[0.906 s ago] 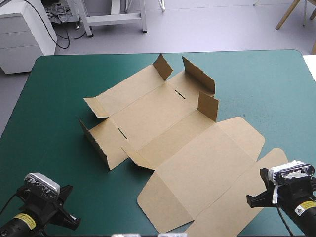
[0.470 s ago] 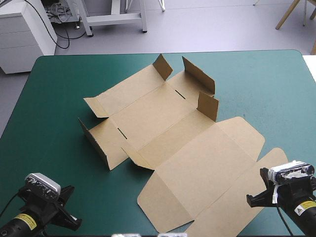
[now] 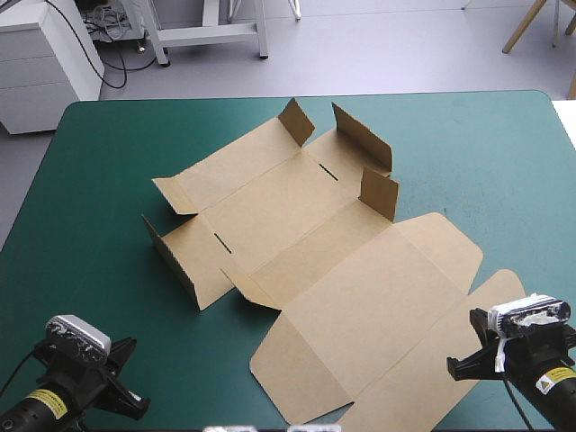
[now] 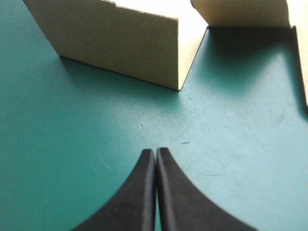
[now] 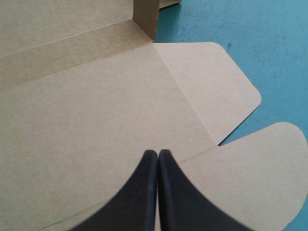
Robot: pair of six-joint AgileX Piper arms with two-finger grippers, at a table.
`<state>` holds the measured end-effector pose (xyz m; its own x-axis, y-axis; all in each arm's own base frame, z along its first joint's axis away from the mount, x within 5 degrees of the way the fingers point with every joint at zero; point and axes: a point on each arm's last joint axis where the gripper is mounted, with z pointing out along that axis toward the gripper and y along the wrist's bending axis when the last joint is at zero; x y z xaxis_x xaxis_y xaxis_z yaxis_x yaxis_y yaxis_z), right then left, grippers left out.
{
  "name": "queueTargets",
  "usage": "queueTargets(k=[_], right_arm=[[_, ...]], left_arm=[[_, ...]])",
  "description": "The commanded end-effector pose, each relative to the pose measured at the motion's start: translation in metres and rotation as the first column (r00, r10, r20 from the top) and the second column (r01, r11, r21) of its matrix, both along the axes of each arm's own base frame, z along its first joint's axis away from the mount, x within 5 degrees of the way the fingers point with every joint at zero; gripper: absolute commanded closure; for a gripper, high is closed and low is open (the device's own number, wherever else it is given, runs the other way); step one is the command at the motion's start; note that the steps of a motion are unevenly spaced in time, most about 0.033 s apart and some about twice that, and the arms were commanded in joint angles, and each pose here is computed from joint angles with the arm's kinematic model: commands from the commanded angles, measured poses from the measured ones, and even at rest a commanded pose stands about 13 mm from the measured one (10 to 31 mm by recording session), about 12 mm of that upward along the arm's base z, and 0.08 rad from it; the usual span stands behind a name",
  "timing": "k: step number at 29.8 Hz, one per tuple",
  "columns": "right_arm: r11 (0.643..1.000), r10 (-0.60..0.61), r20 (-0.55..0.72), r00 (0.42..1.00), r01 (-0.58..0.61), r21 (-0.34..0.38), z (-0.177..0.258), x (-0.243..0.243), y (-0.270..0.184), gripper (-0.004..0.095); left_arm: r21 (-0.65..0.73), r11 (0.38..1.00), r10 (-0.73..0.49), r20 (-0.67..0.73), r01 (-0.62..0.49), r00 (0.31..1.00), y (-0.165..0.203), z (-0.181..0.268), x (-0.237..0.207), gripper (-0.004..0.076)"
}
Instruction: Fold the box
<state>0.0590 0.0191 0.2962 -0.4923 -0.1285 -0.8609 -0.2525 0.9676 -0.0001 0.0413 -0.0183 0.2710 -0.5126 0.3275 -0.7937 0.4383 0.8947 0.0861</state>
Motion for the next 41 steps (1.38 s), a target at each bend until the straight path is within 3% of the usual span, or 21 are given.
queueTargets(k=[1,10,19,28,41], right_arm=[[1.0,0.014,0.05,0.999,-0.015,0.027,0.022,-0.003,0.002,0.0927],[0.999,0.048,0.058,0.997,-0.048,0.006,0.06,-0.013,0.003,0.0847],[0.997,0.077,-0.089,0.993,-0.077,-0.005,0.096,0.024,0.006,0.0588],[0.994,0.102,-0.19,0.977,-0.108,-0.02,0.123,0.082,0.01,0.0343],[0.98,0.196,-0.25,0.948,-0.197,0.019,0.153,0.2,0.022,0.0335]], left_arm=[[-0.056,0.998,-0.002,0.098,0.007,0.995,-0.002,0.017,0.003,0.0734],[-0.097,0.995,0.008,0.213,0.013,0.977,-0.001,0.045,0.0,0.0734],[-0.081,0.997,0.008,0.155,0.004,0.988,-0.007,0.081,0.017,0.0734],[0.022,0.999,0.027,0.12,-0.03,0.992,-0.011,0.107,0.047,0.0734],[0.024,0.998,0.048,0.14,-0.052,0.989,-0.011,0.108,0.053,0.0734]])
